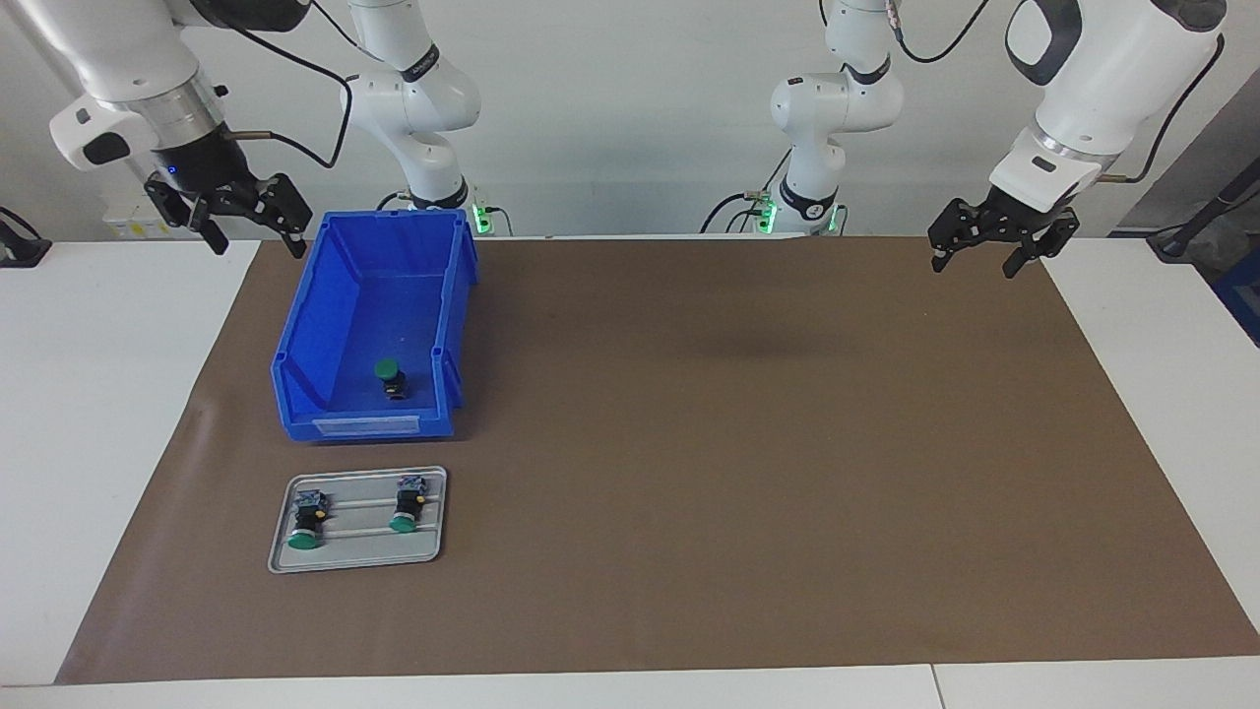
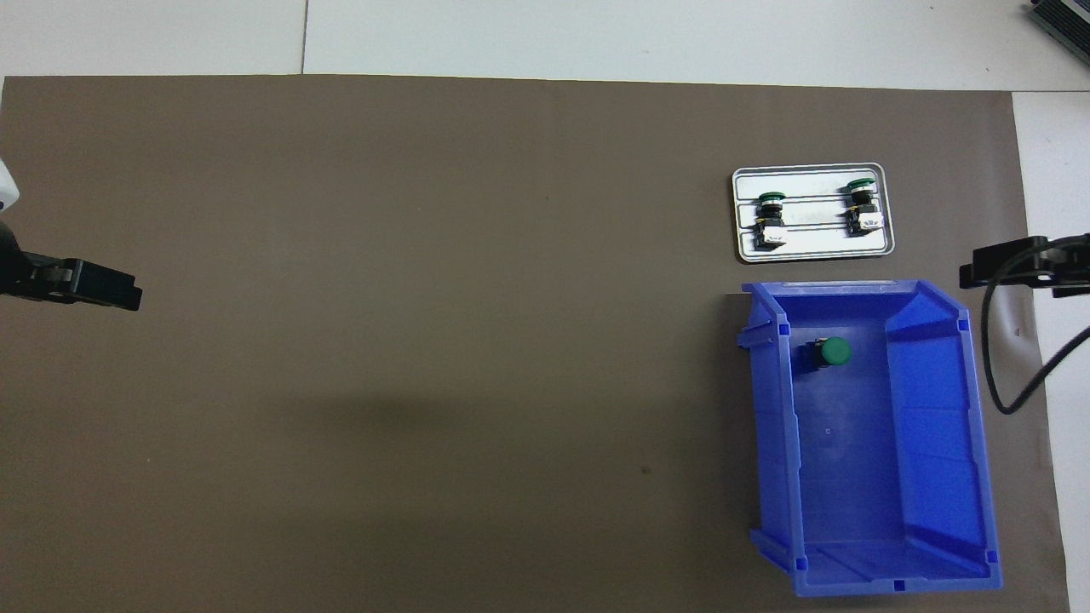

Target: Place and press button with both arms

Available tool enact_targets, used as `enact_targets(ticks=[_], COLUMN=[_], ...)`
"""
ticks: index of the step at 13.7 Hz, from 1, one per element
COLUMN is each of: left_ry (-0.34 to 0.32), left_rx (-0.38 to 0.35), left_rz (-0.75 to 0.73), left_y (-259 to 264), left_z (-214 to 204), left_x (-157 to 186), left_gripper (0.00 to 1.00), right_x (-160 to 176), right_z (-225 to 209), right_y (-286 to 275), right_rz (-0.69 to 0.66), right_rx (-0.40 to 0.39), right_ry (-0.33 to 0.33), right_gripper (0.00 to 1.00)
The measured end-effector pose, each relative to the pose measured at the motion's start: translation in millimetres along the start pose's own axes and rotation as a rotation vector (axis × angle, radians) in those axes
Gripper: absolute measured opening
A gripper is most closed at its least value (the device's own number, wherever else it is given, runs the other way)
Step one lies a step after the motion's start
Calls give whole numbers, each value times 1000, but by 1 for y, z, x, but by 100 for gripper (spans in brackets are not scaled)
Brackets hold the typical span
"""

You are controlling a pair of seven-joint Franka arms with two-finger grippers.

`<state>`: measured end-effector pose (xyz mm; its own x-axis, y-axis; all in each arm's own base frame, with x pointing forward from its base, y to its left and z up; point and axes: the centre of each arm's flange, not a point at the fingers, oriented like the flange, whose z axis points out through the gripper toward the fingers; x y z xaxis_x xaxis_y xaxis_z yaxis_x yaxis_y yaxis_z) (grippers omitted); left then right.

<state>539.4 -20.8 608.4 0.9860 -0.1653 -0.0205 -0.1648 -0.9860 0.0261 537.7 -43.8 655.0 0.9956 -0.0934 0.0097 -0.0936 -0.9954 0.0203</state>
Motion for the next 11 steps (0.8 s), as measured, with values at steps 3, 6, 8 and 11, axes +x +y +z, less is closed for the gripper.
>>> enact_targets(ticks=[3,6,8,11], left_ry=[0,0,0,0], left_rx=[0,0,0,0], left_rz=[0,0,0,0], left_y=[0,0,0,0], left_z=[0,0,0,0], left_x=[0,0,0,0], left_gripper=[100,100,100,100], right_x=[7,3,0,-2], right_z=[15,23,21,20], right_y=[-6,-12,-13,-15], right_rz=[-9,-20,-25,-31], right_rx=[-14,-18,-36,-47], right_ry=[-32,-59,-54,-51], right_gripper=[100,100,100,100])
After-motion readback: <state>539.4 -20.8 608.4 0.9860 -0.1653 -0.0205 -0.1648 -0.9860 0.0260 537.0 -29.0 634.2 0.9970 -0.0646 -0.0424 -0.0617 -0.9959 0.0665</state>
